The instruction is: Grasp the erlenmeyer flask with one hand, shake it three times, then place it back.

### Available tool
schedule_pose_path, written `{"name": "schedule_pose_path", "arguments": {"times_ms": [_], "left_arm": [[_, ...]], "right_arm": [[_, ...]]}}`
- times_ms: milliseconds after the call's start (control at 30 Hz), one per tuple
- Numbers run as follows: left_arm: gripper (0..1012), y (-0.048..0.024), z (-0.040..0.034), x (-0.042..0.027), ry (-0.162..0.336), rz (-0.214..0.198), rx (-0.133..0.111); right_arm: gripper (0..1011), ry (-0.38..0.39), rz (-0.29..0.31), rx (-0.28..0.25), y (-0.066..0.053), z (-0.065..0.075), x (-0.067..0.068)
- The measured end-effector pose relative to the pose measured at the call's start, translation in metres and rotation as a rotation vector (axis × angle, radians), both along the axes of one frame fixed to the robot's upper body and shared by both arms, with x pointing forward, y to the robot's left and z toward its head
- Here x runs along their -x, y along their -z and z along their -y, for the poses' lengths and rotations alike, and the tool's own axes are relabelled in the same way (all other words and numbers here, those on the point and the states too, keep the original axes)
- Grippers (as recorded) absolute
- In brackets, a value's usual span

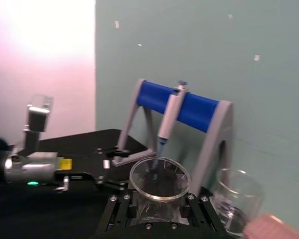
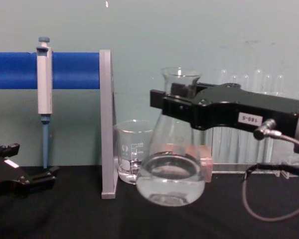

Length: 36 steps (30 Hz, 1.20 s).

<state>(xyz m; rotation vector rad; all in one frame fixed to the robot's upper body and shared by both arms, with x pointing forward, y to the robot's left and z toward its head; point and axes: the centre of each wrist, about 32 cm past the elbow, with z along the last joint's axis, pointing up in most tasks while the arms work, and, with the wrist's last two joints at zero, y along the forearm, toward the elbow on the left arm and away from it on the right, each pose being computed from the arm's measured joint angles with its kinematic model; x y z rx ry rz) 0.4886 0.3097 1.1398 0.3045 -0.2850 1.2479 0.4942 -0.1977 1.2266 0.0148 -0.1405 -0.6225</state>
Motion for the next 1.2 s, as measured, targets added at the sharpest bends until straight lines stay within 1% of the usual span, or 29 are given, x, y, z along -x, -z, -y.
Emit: {"name": "schedule_pose_path", "arguments": {"times_ms": [233,733,1000,1200], "left_arm": [[1001,0.0000,0.0000,0.0000,0.000,0.000,0.000],[1001,0.0000,0.0000,0.0000,0.000,0.000,0.000],[1001,0.0000,0.0000,0.0000,0.000,0.000,0.000],[1001,0.0000,0.0000,0.0000,0.000,0.000,0.000]], "right_arm": [[451,-0.076,0.000,0.009,0.000,-0.008,0.002],[451,-0.199,0.003,0.020,0.000,-0.016,0.004],[451,-0.222,0.004,0.023,0.001,-0.016,0.005],[451,-0.220,0.006,0.022,0.000,-0.015,0.004]]}}
